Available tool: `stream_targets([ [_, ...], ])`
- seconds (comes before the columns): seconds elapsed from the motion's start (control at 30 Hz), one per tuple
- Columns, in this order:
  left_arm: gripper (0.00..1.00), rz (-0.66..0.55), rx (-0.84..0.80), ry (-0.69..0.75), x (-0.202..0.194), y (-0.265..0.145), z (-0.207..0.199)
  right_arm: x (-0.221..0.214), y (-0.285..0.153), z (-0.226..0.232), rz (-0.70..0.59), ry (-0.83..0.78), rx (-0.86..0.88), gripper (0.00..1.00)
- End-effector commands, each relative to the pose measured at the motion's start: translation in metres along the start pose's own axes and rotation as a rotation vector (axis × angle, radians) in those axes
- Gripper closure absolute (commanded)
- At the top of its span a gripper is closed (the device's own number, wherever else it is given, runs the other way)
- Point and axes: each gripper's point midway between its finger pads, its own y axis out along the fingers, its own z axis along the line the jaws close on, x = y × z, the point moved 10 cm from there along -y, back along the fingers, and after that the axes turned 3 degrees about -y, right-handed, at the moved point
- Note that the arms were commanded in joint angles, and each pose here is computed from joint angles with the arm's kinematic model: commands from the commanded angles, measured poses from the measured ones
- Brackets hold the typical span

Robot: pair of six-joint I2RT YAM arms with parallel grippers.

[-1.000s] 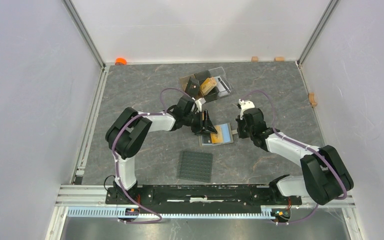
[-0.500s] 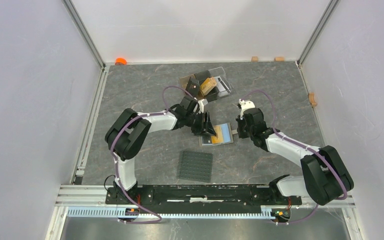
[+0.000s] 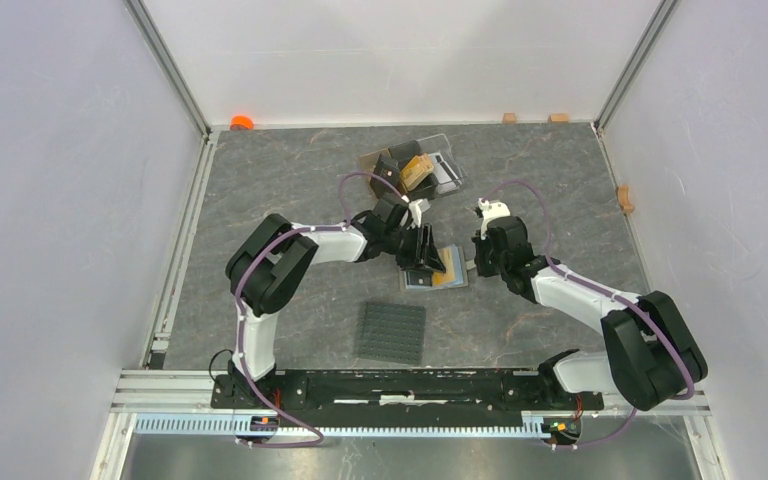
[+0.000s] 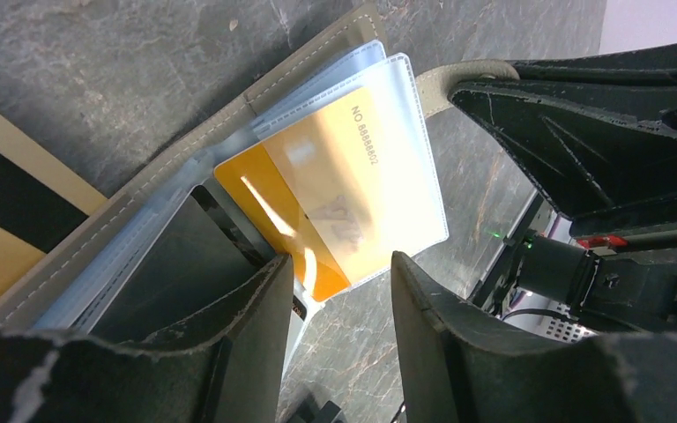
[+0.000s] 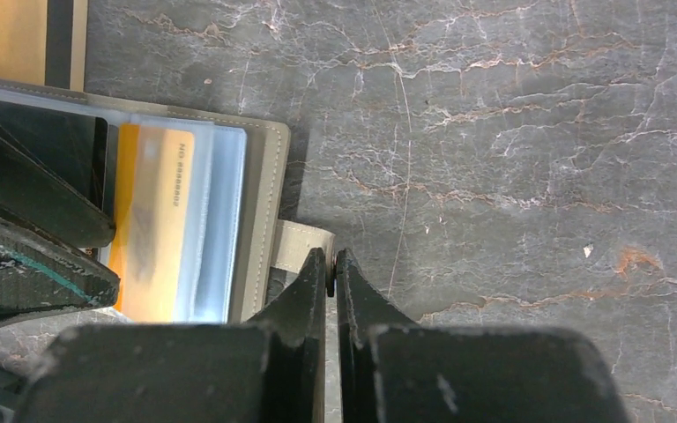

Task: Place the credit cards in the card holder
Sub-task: Insert the credit card into the card holder, then close the card holder at the center of the board.

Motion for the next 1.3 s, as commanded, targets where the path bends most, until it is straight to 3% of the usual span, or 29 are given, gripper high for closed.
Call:
stream_targets([
  [0.0, 0.47, -0.034, 0.038, -0.016, 0.004, 0.014, 0.004, 0.001, 0.000, 0.000, -0.017, 0.007, -0.006, 1.00],
  [0.6, 0.46, -0.074, -0.194, 0.007, 0.008, 0.034, -0.032, 0.000, 0.001, -0.001, -0.015, 0.011, -0.010, 1.00],
  [0.9, 0.45, -0.143, -0.278, 0.072, 0.016, 0.012, -0.057, 0.006, -0.011, -0.007, -0.024, 0.009, -0.083, 1.00],
  [1.07, 0.40, -0.171, -0.231, 0.120, 0.004, -0.023, -0.065, 0.021, -0.030, -0.012, -0.061, -0.005, -0.137, 1.00],
  [1.27, 0.36, -0.176, -0.058, 0.094, -0.017, -0.057, -0.047, 0.043, -0.054, -0.015, -0.110, -0.031, -0.152, 1.00],
])
